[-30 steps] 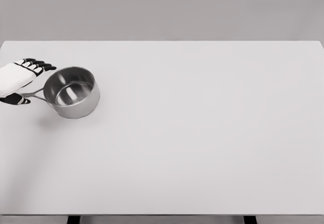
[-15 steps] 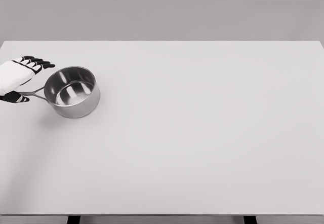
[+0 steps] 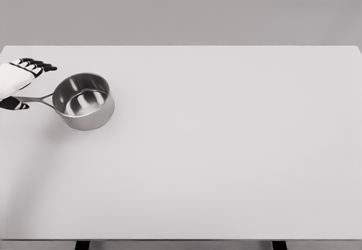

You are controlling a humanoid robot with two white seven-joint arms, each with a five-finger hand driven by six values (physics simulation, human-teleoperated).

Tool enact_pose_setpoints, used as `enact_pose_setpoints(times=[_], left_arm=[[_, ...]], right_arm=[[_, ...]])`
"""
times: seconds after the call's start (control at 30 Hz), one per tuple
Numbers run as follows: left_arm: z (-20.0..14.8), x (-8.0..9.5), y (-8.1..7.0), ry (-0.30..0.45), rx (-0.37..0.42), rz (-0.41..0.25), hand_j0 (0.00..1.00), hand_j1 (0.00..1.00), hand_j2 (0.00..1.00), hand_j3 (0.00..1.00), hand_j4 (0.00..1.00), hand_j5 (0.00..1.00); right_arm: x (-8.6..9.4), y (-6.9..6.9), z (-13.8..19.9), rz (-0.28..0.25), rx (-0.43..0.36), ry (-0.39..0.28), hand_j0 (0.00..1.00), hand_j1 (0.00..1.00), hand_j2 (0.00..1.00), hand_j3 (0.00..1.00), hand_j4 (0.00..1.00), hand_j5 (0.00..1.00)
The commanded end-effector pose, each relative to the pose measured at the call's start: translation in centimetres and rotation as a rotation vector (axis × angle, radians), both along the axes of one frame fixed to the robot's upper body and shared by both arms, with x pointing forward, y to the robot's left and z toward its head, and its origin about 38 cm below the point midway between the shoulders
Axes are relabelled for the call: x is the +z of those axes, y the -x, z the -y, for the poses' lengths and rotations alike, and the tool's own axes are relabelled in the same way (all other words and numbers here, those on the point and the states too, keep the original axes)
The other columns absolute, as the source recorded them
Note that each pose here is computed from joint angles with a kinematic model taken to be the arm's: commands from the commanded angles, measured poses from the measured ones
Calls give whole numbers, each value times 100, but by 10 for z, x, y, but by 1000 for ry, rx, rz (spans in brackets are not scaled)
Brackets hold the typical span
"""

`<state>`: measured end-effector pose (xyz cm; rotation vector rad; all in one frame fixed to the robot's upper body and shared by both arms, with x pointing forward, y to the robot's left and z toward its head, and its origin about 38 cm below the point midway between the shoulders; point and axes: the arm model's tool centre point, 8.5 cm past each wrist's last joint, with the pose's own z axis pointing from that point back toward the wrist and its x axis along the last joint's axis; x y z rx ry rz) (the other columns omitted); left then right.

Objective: Rotate pot handle

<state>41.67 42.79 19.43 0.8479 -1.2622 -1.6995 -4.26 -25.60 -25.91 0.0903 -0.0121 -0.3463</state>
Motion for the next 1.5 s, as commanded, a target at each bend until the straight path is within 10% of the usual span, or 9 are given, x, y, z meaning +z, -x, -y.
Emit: enact_pose_setpoints(times=[0.0, 1.47], left_arm=[[-2, 0, 0, -2, 6, -2, 100, 100, 100, 100, 100, 100], [-41, -5, -10, 5, 109, -50, 100, 100, 100, 100, 100, 100]], right_arm=[[0, 0, 0, 0, 0, 0, 100, 100, 100, 100, 100, 100], [0, 0, 0, 0, 0, 0, 100, 100, 100, 100, 100, 100]])
